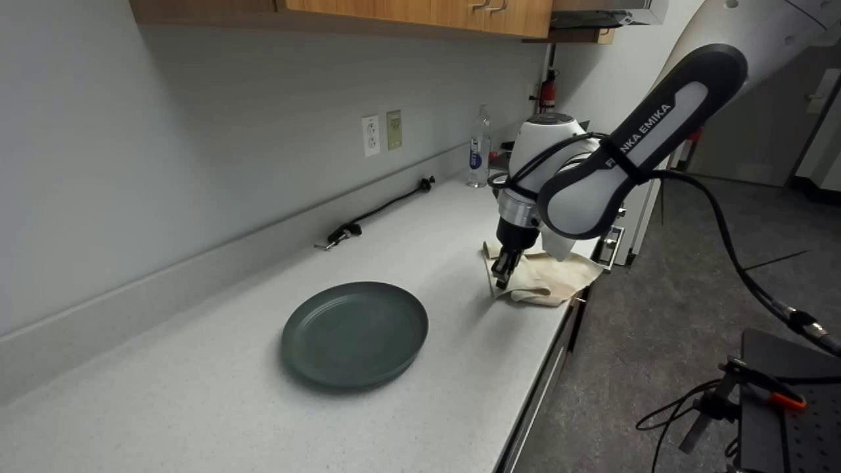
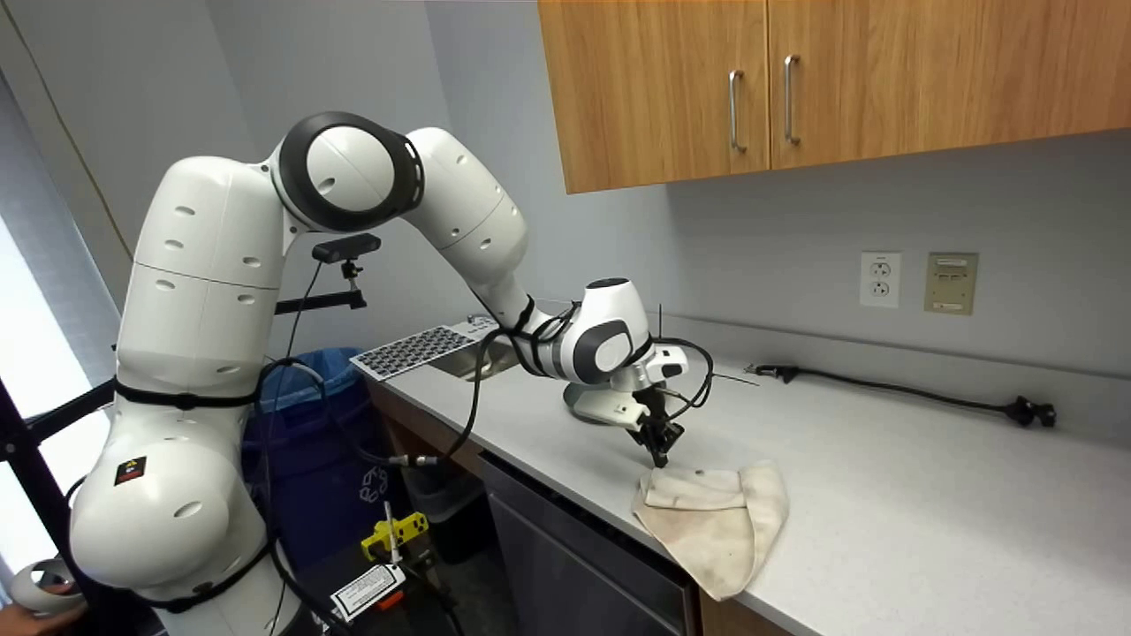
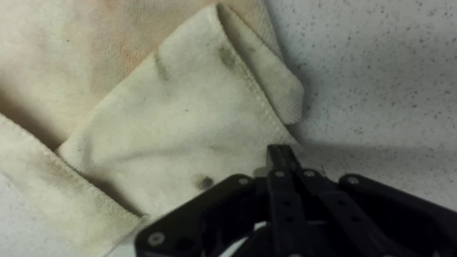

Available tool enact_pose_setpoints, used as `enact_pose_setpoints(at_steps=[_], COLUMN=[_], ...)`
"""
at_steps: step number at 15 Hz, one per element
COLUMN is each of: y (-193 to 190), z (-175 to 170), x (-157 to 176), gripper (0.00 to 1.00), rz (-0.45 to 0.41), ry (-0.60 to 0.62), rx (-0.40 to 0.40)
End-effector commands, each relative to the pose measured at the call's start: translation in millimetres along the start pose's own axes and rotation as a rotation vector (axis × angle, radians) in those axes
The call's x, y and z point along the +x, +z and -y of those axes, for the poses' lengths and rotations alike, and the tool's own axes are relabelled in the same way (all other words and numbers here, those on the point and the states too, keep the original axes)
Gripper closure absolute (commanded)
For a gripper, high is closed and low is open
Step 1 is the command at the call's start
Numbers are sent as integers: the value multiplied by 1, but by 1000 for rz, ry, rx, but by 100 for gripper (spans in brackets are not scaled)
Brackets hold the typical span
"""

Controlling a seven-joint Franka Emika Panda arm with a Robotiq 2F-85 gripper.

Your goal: Unfold the cloth on the counter

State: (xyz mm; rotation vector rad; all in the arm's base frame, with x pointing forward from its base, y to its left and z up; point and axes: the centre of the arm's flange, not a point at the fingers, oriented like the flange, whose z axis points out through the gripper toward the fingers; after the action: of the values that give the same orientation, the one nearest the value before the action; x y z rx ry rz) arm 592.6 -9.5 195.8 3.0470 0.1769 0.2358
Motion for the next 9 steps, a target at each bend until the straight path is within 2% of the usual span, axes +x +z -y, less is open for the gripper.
enact_pose_setpoints(at_steps=[1, 6, 9], y=[9, 19, 20], z=[-1, -1, 4], x=[9, 1, 7], gripper=[100, 100, 100], rz=[23, 51, 44], ry=[-21, -16, -13], rx=[17, 23, 31])
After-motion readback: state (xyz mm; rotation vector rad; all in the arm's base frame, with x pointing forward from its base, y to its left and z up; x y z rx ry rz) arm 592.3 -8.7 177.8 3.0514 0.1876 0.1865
